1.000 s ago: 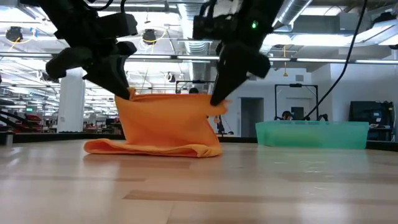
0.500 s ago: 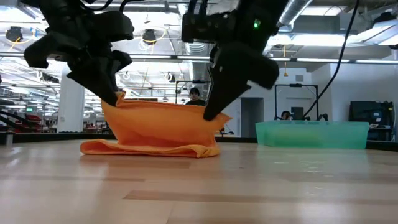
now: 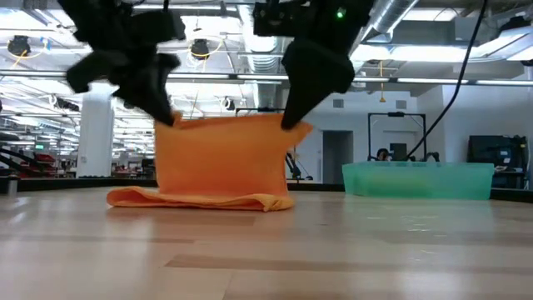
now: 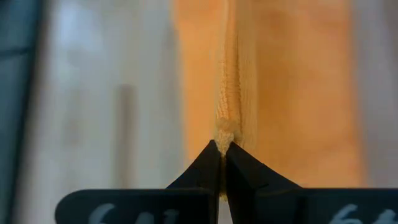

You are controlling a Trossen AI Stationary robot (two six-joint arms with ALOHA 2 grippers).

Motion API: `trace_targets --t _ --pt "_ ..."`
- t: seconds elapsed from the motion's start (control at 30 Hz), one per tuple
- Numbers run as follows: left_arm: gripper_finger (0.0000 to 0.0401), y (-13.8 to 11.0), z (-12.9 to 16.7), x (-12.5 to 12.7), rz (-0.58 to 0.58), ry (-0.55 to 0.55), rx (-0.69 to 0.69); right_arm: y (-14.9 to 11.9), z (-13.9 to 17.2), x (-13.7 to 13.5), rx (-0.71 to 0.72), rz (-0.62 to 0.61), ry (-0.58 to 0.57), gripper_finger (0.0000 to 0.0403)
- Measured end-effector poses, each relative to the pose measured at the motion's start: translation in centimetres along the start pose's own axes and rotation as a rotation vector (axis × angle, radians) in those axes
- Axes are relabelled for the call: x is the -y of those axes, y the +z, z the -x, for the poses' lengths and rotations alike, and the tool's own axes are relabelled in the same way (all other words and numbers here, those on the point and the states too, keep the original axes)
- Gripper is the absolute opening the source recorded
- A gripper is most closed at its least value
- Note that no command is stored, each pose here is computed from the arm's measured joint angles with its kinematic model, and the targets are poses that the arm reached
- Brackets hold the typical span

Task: Roll microfiber towels into tight, uniform cylinder then place into a basket
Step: Fold the orange microfiber towel

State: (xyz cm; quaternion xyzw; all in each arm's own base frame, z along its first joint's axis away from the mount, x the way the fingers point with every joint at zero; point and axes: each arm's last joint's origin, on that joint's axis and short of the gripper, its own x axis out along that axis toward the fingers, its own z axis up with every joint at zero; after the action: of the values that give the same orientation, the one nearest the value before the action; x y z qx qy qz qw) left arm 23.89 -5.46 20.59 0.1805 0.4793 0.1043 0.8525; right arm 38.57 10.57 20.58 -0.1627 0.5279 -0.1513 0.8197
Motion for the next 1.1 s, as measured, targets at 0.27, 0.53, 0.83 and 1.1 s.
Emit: trace_targets --t 0.27,0.53,0.83,1.1 --pt "0.0002 0.6 0.5 -1.9 0.035 0.246 -0.027 0.9 -0.4 4.9 0.009 -0.106 -0.072 0.0004" --pt "0.0002 -0.8 -2.0 -4.7 0.052 0.411 -0.156 1.5 -3.9 6.9 -0.002 -0.269 -0.117 0.0005" --pt "0.0002 -0.9 -2.5 -4.2 0.046 0.1 -0.171 0.8 -4.3 4.8 -0.051 -0.101 -0.047 0.0006" --pt "0.0002 -0.9 -2.2 -3.1 0.079 -0.045 -0.175 0.1 -4.1 2.6 -0.05 -0.04 0.067 0.0004"
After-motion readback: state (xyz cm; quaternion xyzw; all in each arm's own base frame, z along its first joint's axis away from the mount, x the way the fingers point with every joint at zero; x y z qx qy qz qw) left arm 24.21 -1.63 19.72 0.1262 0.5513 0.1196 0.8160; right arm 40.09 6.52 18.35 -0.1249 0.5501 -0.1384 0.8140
